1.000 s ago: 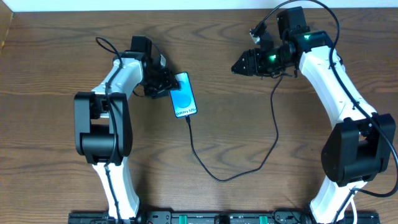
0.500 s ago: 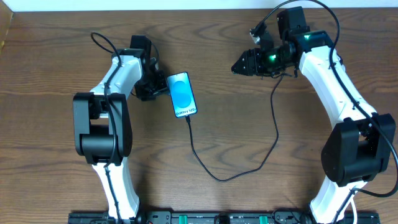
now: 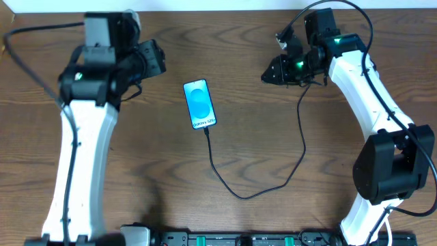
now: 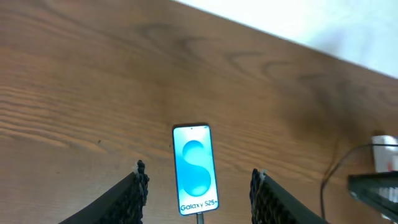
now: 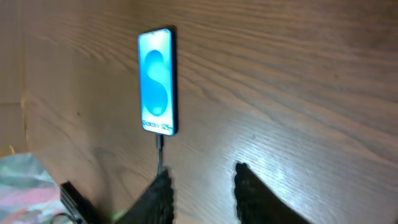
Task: Plug charger to phone and switch on socket
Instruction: 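Open the left gripper and lift it away from the phone, then move the right gripper over the white power strip's orange switch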
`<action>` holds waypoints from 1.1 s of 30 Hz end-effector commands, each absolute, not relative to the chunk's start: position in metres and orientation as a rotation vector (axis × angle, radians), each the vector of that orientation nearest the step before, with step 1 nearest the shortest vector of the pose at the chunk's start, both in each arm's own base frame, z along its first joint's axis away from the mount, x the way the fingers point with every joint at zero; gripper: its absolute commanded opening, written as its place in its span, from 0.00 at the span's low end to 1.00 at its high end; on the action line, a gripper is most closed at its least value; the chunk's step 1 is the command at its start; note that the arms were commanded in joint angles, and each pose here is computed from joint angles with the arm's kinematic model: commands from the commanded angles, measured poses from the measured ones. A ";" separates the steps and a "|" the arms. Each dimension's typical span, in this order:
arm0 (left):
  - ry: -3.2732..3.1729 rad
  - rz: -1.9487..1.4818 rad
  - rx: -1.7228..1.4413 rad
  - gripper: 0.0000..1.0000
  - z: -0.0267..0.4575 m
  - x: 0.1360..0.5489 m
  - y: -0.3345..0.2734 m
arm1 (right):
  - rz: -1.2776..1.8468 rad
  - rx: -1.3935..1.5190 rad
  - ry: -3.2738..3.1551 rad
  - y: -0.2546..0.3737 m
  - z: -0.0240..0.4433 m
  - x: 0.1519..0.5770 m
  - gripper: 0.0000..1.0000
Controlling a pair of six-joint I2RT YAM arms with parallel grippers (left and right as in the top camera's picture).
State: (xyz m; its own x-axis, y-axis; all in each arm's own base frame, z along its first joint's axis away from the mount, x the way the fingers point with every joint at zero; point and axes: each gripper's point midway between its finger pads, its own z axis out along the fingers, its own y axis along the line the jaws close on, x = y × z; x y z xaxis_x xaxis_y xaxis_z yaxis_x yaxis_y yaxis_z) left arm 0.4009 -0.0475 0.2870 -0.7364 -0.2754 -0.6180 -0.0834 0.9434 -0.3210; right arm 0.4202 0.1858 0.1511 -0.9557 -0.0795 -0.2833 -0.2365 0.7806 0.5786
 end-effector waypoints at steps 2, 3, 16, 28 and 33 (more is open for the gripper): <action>2.355 -0.340 -0.243 0.70 0.302 0.388 -0.043 | 0.840 -0.230 2.640 0.151 0.185 0.429 0.05; 2.351 -0.341 -0.242 0.79 0.304 0.386 -0.043 | 0.825 -0.208 2.625 0.141 0.192 0.430 0.01; 2.351 -0.341 -0.242 0.93 0.304 0.386 -0.043 | 0.597 0.207 2.537 -0.011 0.235 0.421 0.01; 2.351 -0.341 -0.242 0.93 0.304 0.386 -0.043 | 0.499 0.527 2.548 -0.119 0.192 0.419 0.01; 2.351 -0.341 -0.243 0.93 0.304 0.386 -0.043 | 0.495 0.603 2.555 -0.144 0.170 0.420 0.01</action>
